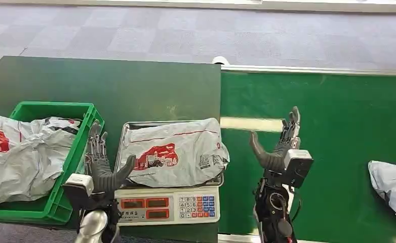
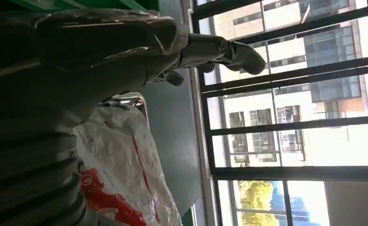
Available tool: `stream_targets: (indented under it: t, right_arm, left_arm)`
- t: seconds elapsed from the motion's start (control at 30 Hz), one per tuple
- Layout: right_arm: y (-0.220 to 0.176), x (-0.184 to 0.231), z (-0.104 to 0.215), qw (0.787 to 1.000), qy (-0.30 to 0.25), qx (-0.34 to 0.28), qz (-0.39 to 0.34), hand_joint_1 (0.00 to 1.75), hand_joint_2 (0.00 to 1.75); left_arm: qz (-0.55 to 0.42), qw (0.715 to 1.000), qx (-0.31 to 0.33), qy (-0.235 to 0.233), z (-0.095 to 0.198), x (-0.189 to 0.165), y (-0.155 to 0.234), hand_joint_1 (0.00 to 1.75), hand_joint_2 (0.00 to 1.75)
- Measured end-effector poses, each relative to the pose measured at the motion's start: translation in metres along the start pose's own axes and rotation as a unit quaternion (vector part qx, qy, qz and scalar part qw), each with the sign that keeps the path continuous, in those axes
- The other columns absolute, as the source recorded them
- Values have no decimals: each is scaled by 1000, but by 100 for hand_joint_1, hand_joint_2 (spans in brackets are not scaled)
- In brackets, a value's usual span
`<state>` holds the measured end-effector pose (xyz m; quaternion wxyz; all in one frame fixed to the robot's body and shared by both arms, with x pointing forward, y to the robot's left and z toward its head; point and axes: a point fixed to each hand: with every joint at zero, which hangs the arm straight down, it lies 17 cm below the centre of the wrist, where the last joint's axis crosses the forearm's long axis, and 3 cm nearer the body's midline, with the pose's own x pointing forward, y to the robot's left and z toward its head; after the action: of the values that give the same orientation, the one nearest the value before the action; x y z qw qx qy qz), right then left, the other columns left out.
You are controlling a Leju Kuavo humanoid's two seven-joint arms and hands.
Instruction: Moved the parcel from conveyor to table for the left to box.
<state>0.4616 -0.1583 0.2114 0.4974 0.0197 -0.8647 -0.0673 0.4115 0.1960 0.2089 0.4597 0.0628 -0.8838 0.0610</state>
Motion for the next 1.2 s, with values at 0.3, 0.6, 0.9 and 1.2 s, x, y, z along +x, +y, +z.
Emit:
stream_targets:
  t: [0.3,0.6,0.9,1.2]
  right_arm:
    - [-10,16,-1,1000,-20,-13,1,0,175]
    - [-12,20,-2,1000,-25,-17,1,0,175]
    - [-12,21,-2,1000,-26,-17,1,0,175]
    - [6,8,5,999,13,32,-26,0,175]
  left_arm:
    - [0,1000,0,0,0,0,-1,0,175]
    - [0,1000,1,0,0,0,-1,0,175]
    - [0,1000,1,0,0,0,-1,0,175]
    - [-30,996,-75,44,6,-22,-34,0,175]
